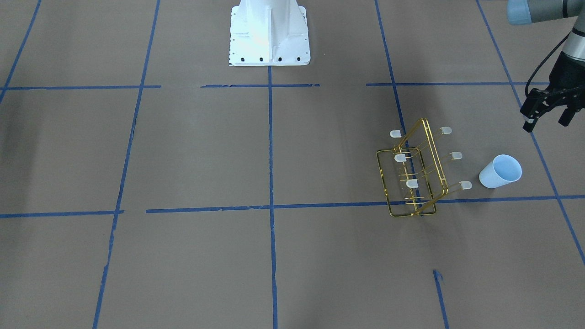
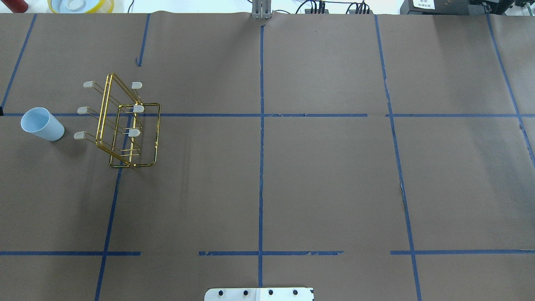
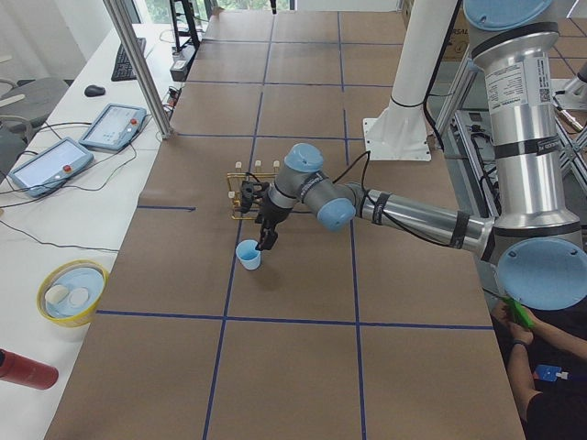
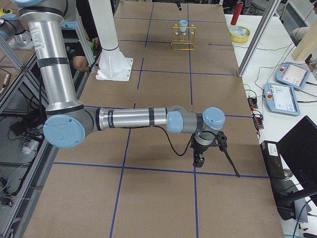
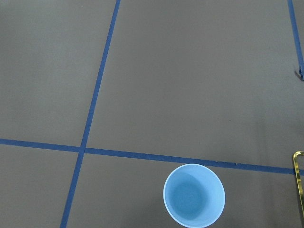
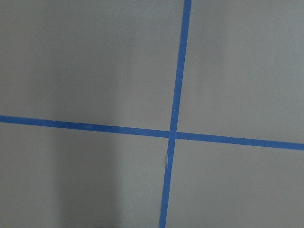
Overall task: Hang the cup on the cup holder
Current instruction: 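Move the left gripper toward the light-blue cup beside the gold rack, then grasp the light-blue cup with the left gripper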
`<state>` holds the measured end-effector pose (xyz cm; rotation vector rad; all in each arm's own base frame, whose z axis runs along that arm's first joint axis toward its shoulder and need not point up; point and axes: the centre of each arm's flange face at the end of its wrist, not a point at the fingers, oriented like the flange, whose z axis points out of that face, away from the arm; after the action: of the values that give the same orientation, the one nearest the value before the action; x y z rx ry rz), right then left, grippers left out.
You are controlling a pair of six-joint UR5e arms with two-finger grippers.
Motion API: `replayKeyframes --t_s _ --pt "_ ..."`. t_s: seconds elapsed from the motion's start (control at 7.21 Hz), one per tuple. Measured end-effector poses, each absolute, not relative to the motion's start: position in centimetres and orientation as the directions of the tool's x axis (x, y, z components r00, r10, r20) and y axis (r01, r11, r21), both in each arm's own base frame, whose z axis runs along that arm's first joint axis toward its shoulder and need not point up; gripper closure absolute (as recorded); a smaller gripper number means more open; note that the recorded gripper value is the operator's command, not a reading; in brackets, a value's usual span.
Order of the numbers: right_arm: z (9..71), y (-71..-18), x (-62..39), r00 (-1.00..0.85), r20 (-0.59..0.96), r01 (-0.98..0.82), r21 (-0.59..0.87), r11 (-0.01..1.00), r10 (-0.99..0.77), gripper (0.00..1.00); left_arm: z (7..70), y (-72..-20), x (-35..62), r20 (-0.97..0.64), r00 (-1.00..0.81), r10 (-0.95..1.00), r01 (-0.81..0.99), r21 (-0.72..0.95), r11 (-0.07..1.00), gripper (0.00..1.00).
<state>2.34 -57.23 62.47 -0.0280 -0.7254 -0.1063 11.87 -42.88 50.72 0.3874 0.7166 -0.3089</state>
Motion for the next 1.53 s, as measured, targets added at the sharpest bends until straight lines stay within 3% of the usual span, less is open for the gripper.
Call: replayKeyframes --t_s 0.83,1.53 --pt "62.5 -57.2 2.3 0.743 0.663 0.107 0.011 0.994 -0.087 0.00 55.0 -37.3 24.2 -0.704 0.629 -0.330 0.626 0.206 0.752 0.00" --pt "62.5 -57.2 2.3 0.743 0.663 0.107 0.011 0.994 -0.087 0.00 58.2 -36.5 26.7 -0.703 0.579 -0.414 0.778 0.324 0.538 0.00"
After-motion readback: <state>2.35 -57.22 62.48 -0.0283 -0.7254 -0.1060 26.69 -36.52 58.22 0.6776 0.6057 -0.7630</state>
